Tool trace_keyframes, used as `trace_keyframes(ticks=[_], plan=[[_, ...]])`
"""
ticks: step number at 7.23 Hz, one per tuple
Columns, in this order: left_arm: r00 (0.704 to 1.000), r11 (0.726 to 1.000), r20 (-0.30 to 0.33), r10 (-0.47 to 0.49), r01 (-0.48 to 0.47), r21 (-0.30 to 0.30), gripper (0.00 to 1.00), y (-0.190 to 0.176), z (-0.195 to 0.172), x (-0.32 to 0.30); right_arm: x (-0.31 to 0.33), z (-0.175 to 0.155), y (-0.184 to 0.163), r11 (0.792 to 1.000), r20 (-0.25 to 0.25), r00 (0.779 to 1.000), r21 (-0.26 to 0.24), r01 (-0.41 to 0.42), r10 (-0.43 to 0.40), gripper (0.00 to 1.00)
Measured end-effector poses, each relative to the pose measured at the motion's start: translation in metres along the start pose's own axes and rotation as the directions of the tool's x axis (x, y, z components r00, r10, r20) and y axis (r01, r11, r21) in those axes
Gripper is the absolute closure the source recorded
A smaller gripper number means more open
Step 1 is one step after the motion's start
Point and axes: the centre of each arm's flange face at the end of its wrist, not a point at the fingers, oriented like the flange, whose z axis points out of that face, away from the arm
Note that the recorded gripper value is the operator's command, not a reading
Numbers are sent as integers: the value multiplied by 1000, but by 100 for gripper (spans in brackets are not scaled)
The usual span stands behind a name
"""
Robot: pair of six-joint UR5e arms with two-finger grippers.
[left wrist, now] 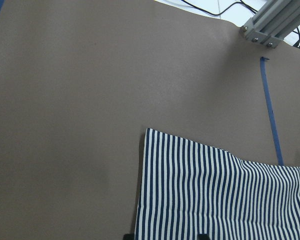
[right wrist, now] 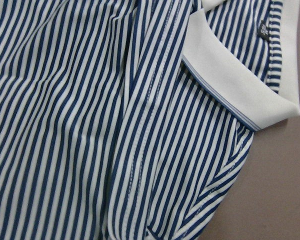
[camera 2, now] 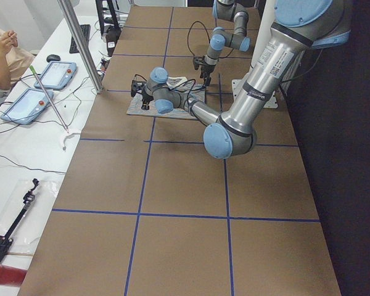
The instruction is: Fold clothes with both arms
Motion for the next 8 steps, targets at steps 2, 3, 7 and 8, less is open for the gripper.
trace_keyframes(ticks=[2,3,7,8], plan=[[1000,1000,0,-4,4,0,49,0,0,0,2,2,-3,1000,-5,1000,2,15,-15,0],[1000,1000,0,-5,5,0,49,0,0,0,1,4,-4,1000,-8,1000,3,25,-25,0],[1000,1000,0,-5,5,0,49,0,0,0,-4,30,-14,999,37,999,30,22,-23,0],[1000,1000,0,-5,5,0,49,0,0,0,2,31,-19,999,37,999,33,16,-17,0]])
